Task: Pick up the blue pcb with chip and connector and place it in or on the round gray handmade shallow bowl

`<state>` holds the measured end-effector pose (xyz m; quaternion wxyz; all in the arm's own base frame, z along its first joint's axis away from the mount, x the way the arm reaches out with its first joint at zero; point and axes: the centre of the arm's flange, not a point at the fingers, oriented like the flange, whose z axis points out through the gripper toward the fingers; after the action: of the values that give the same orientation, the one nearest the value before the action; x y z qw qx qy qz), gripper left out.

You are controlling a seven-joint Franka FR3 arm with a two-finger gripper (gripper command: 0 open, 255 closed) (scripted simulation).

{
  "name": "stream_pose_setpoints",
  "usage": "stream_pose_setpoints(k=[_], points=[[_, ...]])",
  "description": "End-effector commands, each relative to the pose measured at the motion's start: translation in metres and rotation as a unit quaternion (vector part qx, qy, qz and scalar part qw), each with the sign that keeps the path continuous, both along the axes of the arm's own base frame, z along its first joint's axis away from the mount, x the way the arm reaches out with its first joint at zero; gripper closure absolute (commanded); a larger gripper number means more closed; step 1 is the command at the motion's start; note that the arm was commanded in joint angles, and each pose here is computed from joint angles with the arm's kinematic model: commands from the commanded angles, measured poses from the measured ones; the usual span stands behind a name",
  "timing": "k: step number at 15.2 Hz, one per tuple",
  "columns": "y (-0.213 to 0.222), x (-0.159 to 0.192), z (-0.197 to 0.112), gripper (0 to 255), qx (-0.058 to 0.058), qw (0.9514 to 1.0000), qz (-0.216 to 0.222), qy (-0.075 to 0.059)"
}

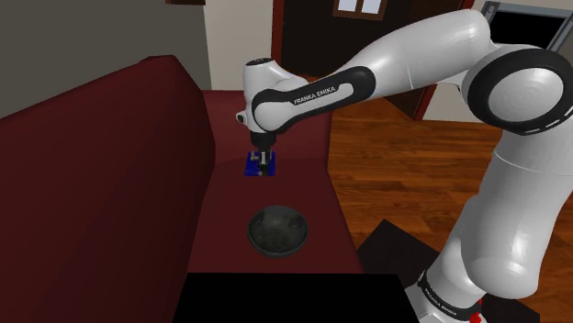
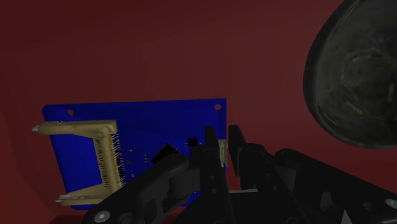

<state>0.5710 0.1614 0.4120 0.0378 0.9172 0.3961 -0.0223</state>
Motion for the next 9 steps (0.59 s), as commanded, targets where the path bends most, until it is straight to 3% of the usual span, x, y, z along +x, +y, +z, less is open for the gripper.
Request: stream_pose_setpoints(k=[1,7,9], points=[[-0.001,0.001,0.010,255,0.000,1.0000,0.000,0.000],[-0.001,0.001,0.041,255,0.000,1.0000,0.000,0.000],[0.011,-0.023,0.043,255,0.000,1.0000,0.000,0.000]])
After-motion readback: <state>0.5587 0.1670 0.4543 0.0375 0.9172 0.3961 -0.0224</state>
